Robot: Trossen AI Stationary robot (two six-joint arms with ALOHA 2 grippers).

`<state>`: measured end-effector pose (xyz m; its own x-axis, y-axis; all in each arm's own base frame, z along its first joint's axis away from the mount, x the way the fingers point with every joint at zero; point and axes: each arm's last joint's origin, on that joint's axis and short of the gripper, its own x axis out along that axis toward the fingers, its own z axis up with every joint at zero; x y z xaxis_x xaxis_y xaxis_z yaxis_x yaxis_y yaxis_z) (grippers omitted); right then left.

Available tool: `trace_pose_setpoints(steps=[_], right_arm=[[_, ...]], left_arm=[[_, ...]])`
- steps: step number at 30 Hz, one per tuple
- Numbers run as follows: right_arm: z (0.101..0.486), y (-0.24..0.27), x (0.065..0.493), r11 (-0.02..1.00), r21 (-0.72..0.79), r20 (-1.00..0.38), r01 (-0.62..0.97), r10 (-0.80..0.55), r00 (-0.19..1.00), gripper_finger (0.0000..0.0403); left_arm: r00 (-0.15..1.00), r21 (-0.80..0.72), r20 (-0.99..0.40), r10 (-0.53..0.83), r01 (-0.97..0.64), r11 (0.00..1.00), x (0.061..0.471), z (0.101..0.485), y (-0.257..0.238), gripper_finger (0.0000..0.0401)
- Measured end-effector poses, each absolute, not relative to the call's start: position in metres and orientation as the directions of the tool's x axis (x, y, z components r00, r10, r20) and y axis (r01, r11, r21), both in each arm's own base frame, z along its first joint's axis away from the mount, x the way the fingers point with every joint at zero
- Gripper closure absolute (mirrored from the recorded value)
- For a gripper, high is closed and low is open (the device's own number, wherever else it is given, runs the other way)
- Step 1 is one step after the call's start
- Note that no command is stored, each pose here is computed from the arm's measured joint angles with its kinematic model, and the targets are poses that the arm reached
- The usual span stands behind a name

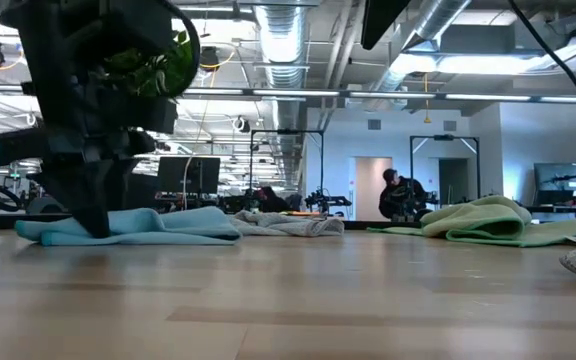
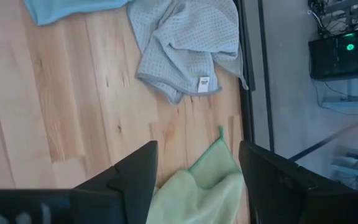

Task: Fold microfiber towels
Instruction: Put the blue microfiber cloth into the blue bin

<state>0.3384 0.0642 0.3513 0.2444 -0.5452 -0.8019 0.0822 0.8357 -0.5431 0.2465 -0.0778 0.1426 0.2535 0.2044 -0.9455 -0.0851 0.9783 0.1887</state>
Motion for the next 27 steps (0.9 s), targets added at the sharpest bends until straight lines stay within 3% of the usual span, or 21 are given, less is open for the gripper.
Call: trace_pose_setpoints(steps=[9,20,23,27], right_arm=[[0.351,0.056,0.340,0.833,-0.543,-0.802,0.103,-0.551,0.230,0.0154],[0.351,0.057,0.340,0.834,-0.543,-0.802,0.100,-0.550,0.233,0.0154],[0.351,0.057,0.340,0.834,-0.543,-0.802,0.100,-0.550,0.233,0.0154],[0.351,0.057,0.340,0.834,-0.543,-0.802,0.099,-0.550,0.233,0.0154]], left_arm=[[0.241,0.119,-0.962,0.129,-0.055,0.991,0.246,0.144,-0.080,0.0259],[0.186,0.169,-0.968,0.170,-0.020,0.985,0.248,0.130,-0.081,0.0265],[0.175,0.169,-0.969,0.175,-0.047,0.985,0.247,0.130,-0.080,0.0293],[0.168,0.172,-0.970,0.175,-0.032,0.985,0.247,0.129,-0.080,0.0364]])
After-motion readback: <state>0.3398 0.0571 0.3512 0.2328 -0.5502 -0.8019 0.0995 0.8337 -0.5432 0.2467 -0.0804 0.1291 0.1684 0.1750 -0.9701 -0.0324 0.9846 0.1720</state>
